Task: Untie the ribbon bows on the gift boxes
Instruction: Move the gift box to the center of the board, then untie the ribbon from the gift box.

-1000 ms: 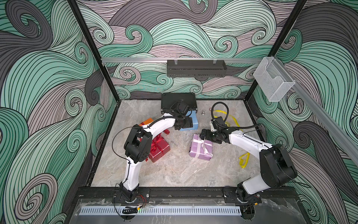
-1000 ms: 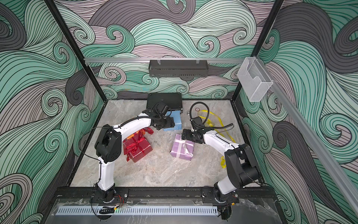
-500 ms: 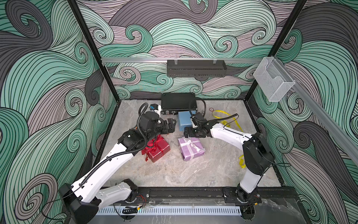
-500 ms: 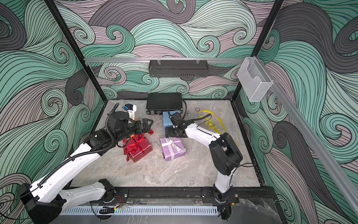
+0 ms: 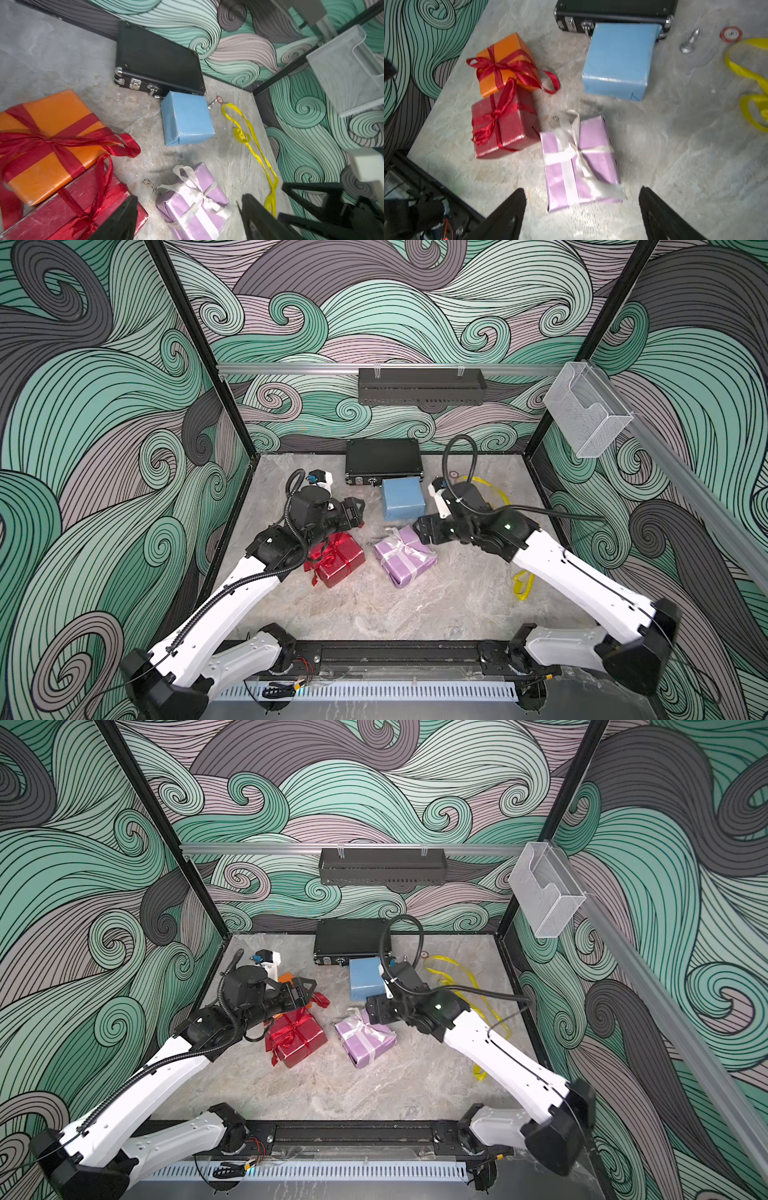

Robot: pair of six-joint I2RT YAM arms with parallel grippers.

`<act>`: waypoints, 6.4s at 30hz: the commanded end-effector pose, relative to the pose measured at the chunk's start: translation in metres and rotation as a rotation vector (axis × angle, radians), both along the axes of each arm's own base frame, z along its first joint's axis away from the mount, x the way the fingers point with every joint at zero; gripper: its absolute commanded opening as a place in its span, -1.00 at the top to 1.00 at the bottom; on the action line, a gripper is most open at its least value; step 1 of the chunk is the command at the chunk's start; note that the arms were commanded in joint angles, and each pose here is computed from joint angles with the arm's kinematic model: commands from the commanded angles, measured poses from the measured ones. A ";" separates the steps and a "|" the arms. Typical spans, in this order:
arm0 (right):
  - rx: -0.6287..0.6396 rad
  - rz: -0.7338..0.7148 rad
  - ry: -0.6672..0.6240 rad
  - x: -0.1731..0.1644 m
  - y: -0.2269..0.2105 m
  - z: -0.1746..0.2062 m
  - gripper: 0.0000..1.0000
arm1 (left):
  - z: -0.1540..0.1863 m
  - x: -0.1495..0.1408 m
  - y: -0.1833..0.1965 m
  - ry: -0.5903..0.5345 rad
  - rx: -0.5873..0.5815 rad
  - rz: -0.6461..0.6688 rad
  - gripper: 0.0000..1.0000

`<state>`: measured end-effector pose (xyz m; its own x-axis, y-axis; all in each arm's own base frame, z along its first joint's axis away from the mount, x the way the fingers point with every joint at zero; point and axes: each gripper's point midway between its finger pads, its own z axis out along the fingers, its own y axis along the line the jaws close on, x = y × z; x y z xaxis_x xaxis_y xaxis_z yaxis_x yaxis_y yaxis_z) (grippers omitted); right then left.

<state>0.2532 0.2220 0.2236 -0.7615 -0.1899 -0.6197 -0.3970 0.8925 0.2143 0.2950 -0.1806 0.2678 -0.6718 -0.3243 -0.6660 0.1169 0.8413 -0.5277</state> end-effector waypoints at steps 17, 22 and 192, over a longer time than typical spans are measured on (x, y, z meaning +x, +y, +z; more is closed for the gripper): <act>-0.013 0.029 0.391 -0.026 -0.021 -0.105 -0.07 | -0.133 -0.047 -0.082 0.547 0.336 -0.377 -0.40; -0.037 0.013 0.383 -0.007 -0.014 -0.110 -0.31 | -0.149 -0.053 -0.089 0.611 0.342 -0.401 -0.40; 0.434 0.061 0.013 -0.011 -0.001 0.021 1.00 | -0.201 -0.039 -0.126 0.733 0.332 -0.364 -0.33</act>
<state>0.2385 0.2196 0.2198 -0.8116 0.0286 -0.5835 -0.3893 0.7182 0.5768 0.2729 -0.3326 0.1030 -0.9807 0.1129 -0.1594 0.1737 0.8773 -0.4475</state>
